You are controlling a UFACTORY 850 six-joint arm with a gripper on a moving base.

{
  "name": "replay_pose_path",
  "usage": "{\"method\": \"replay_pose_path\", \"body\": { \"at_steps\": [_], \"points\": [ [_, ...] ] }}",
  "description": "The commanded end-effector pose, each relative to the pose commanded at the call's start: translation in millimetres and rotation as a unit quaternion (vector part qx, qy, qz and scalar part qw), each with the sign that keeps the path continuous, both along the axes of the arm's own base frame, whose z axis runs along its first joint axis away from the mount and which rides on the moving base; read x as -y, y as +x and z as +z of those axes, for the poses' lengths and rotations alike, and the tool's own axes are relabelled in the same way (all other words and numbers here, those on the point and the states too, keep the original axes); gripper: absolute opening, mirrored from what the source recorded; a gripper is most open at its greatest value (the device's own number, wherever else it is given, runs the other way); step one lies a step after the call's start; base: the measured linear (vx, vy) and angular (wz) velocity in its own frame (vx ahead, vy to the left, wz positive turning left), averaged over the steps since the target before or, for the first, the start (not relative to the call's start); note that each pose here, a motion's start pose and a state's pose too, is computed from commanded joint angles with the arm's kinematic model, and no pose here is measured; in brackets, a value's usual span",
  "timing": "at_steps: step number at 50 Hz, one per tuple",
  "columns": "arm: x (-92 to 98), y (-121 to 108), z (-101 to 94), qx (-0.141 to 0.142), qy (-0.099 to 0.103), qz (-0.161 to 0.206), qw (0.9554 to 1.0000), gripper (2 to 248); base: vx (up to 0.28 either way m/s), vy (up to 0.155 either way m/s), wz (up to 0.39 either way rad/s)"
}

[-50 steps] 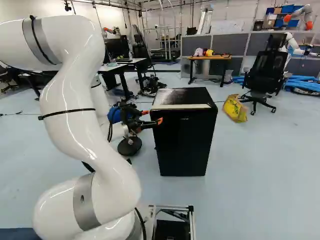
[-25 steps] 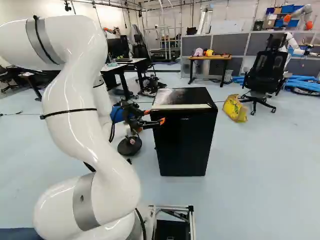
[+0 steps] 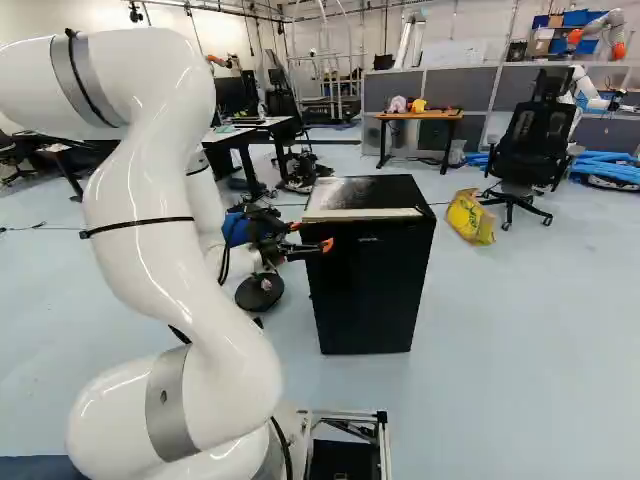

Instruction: Grab a drink from the fridge

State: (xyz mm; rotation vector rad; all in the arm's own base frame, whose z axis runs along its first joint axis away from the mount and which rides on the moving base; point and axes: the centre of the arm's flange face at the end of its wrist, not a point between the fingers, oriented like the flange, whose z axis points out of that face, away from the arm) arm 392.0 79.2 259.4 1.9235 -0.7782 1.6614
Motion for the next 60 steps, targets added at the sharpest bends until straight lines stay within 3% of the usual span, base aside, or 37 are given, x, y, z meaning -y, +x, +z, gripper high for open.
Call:
{"method": "replay_pose_path", "body": {
  "at_steps": [60],
  "points": [
    [18.2,-66.6,3.9,-0.029,-0.016,-0.070,0.9970,247,0.000,0.000,0.000]
  ]
}}
